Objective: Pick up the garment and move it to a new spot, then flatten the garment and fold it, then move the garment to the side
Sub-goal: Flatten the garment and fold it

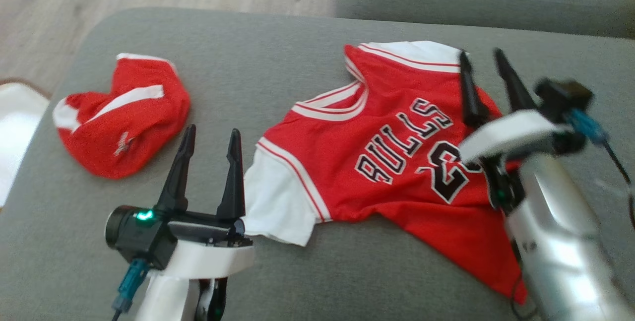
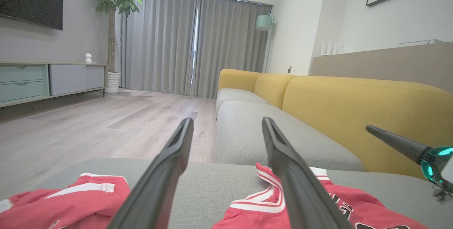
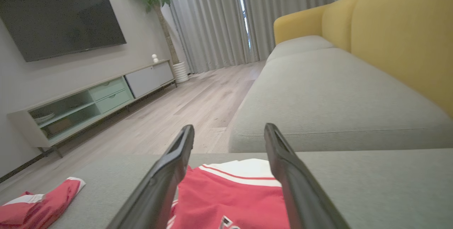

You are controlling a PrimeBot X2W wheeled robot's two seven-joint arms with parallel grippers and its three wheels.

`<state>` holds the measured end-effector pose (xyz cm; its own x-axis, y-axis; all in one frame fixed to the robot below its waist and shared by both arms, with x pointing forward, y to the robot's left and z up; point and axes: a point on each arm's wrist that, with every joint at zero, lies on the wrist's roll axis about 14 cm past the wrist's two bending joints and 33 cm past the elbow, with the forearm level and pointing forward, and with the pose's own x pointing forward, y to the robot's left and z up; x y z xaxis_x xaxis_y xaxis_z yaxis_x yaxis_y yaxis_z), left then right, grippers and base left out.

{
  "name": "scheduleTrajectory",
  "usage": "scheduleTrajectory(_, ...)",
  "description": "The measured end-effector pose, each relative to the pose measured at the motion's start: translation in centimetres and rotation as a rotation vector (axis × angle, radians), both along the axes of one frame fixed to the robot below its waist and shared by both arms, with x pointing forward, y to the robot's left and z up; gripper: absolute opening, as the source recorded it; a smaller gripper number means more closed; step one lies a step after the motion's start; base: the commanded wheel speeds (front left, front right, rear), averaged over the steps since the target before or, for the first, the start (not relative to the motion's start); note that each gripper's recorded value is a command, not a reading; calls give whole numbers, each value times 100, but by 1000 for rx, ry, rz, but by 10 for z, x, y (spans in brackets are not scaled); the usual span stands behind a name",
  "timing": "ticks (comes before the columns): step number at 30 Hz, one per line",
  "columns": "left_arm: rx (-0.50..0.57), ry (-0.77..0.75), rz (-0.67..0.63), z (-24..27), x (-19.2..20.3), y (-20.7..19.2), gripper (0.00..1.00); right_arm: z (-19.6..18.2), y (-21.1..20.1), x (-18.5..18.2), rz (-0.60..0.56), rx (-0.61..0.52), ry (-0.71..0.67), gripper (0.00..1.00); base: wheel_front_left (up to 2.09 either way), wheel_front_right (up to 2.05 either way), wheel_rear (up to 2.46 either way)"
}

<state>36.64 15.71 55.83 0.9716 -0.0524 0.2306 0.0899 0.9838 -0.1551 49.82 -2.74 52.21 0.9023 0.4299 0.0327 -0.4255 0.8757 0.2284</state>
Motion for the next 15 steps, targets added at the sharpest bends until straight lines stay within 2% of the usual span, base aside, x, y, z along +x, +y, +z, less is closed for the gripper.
scheduleTrajectory(4,4,5,-38,-3,7,-12,100,-9,-55,-22,-150,-28,-40,100,0,0,0)
scheduleTrajectory(6,4,19,-59,-8,8,-18,100,-17,-72,-39,-189,-18,-35,100,0,0,0)
scheduleTrajectory(11,0,37,-89,-15,14,-27,100,-39,-88,-72,-230,7,23,100,0,0,0)
scheduleTrajectory(15,-1,47,-100,-18,15,-29,100,-35,-94,-71,-246,9,12,100,0,0,0)
